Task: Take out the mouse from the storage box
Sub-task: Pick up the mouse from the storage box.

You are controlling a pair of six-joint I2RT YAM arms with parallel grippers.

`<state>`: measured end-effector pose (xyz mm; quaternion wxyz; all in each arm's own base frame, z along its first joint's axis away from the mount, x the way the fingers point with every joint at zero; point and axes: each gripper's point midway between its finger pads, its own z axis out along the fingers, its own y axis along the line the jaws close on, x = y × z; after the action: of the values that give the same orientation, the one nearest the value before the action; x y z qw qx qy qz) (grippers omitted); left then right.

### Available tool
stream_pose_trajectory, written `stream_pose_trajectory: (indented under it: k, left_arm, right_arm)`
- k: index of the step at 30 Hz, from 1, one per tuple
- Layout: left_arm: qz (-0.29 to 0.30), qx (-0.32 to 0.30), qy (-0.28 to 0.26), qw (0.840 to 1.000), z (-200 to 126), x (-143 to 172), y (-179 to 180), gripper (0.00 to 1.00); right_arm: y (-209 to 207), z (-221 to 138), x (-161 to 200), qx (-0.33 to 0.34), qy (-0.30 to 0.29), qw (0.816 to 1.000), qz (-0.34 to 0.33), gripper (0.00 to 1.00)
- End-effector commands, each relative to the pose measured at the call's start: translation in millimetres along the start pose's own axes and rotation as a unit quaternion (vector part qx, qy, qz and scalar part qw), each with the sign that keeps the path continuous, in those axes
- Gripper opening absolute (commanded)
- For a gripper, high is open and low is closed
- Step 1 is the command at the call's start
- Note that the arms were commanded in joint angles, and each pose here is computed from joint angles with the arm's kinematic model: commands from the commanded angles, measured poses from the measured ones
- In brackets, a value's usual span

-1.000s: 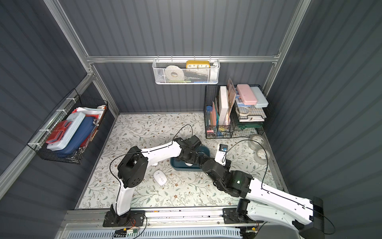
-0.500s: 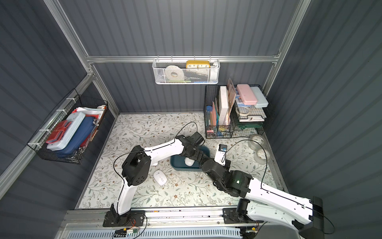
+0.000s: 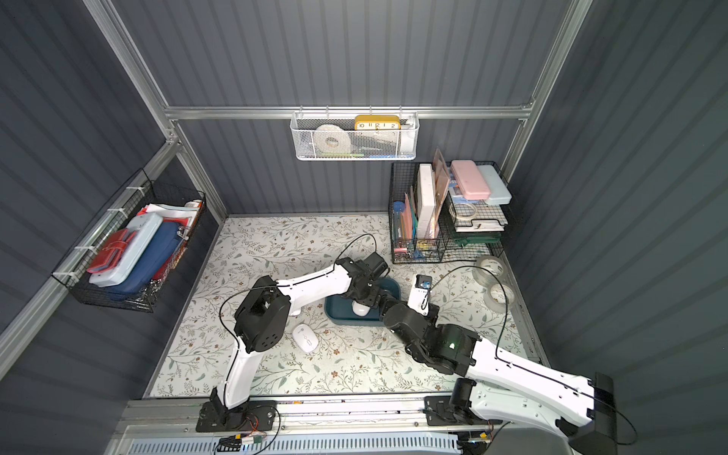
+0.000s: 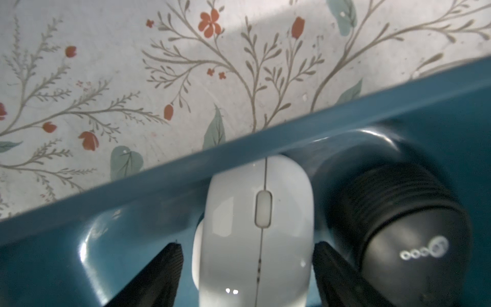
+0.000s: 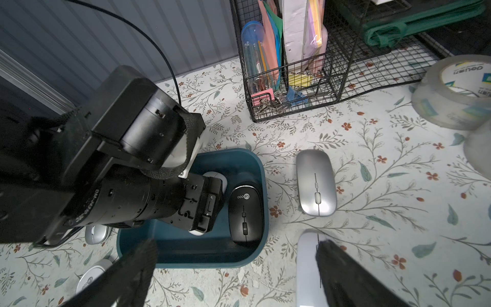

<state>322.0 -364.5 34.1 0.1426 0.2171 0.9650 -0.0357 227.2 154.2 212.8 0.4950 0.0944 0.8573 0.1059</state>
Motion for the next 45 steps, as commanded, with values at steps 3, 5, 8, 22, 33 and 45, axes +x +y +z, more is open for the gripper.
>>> stream_pose_trajectory:
  k: [3, 5, 8, 22, 33, 45]
  left_arm:
    - [0.005, -0.022, 0.019, 1.000, 10, 3, 10, 0.85]
    - [0.002, -0.024, 0.019, 1.000, 11, 3, 10, 0.82]
    - [-0.001, -0.022, 0.018, 1.000, 11, 2, 11, 0.78]
    - [-0.020, -0.021, -0.026, 0.999, -24, -5, 18, 0.53]
    - [-0.029, 0.010, -0.068, 0.997, -85, 4, 14, 0.50]
    - [-0.028, 0.001, -0.037, 0.999, -110, 98, 0, 0.50]
  right_arm:
    - [-1, 2, 1, 0.006, 0.000, 1.000, 0.000, 0.99]
    - [0, 3, 2, 0.007, 0.003, 1.000, -0.001, 0.99]
    - [1, 3, 2, 0.008, 0.003, 1.000, -0.002, 0.99]
    - [3, 2, -4, 0.008, -0.002, 1.000, -0.006, 0.99]
    - [4, 2, -3, 0.008, 0.000, 1.000, -0.007, 0.99]
    - [5, 4, -1, 0.011, 0.003, 1.000, -0.009, 0.99]
